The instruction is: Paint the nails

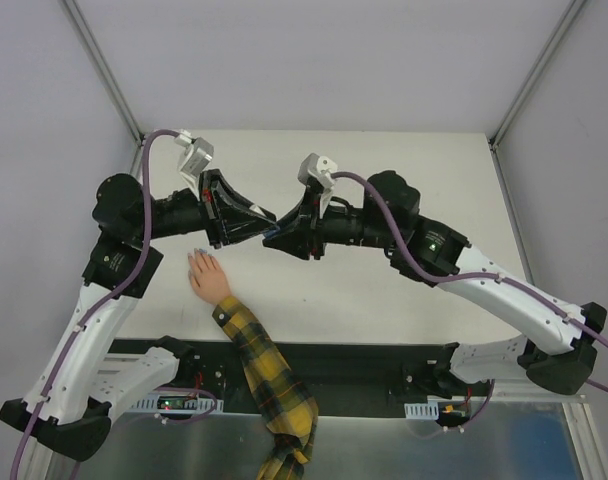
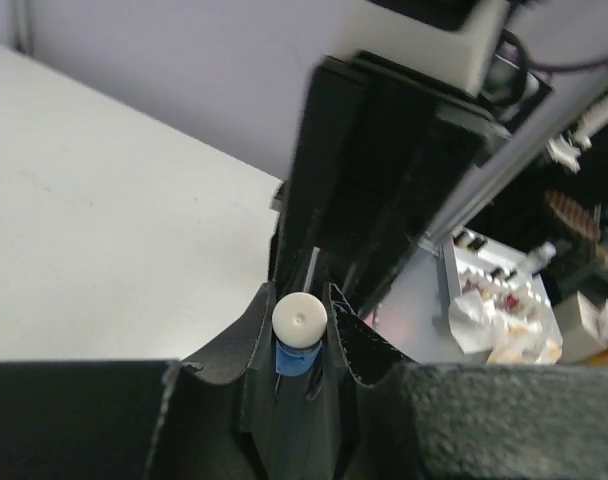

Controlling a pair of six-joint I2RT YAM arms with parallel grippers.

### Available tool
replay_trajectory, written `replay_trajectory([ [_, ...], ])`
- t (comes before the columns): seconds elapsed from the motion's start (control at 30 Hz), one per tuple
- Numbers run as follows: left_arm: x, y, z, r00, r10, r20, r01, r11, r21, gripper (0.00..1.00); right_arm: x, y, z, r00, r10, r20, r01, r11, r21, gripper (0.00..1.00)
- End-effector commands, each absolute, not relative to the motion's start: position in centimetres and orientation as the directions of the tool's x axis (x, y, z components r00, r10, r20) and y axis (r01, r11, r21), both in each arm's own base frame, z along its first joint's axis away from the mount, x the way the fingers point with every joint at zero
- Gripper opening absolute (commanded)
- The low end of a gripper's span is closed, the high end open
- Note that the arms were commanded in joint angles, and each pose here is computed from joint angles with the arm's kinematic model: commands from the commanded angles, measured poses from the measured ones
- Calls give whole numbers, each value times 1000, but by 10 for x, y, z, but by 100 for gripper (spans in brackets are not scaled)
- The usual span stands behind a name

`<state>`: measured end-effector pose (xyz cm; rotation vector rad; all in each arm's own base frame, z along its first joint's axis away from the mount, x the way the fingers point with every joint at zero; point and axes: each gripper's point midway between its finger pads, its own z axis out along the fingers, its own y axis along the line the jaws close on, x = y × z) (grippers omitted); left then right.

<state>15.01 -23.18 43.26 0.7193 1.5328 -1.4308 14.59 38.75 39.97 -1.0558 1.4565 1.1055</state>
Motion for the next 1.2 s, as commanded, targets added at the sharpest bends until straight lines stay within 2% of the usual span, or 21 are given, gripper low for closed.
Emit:
replay_trajectory([
  [0.0, 82, -224, 464, -216, -121, -969, 969, -146, -198, 0, 69, 375, 446, -228, 38, -973, -936, -283, 208, 0],
  [0.03, 77, -224, 458, -249, -111, -962, 958, -176, -228, 0, 60, 372, 443, -238, 18, -971, -917, -335, 219, 0],
  [0.1, 63, -220, 462, -185, -122, -975, 962, -223, -155, 0, 54, 371, 445, -262, 16, -965, -900, -364, 238, 0],
  [0.17, 56, -217, 463, -189, -109, -976, 957, -242, -159, 0, 52, 371, 441, -276, 6, -961, -890, -380, 253, 0],
  [0.33, 55, -216, 466, -205, -101, -973, 958, -223, -179, 2, 52, 370, 445, -288, 29, -957, -886, -388, 255, 0],
  [0.37, 58, -217, 467, -223, -96, -970, 958, -209, -199, 14, 53, 370, 444, -289, 32, -957, -890, -378, 256, 0],
  [0.4, 61, -217, 477, -183, -116, -976, 970, -180, -160, 47, 54, 370, 442, -291, 26, -956, -894, -364, 262, 0],
  [0.43, 64, -218, 471, -248, -88, -965, 959, -165, -231, 57, 62, 372, 440, -262, 38, -964, -918, -319, 236, 0],
  [0.47, 64, -217, 472, -244, -91, -965, 961, -155, -228, 64, 68, 372, 442, -243, 42, -969, -933, -284, 222, 0],
  [0.53, 72, -218, 475, -240, -121, -963, 968, -99, -229, 90, 83, 373, 427, -252, -1, -968, -954, -168, 249, 0],
  [0.57, 74, -217, 475, -253, -128, -959, 967, -75, -245, 92, 91, 373, 425, -213, 6, -977, -970, -124, 210, 0],
  [0.7, 88, -216, 474, -282, -137, -949, 957, 25, -288, 95, 113, 365, 404, -201, -51, -978, -979, 37, 199, 0],
  [1.0, 119, -219, 454, -387, -111, -916, 905, 145, -400, 88, 112, 353, 402, -154, -84, -985, -986, 78, 147, 0],
  [1.13, 127, -223, 452, -443, -103, -891, 880, 142, -454, 84, 112, 352, 405, -146, -79, -986, -987, 80, 139, 0],
  [1.17, 126, -224, 452, -453, -99, -886, 876, 134, -463, 80, 112, 353, 405, -145, -80, -986, -987, 82, 138, 0],
])
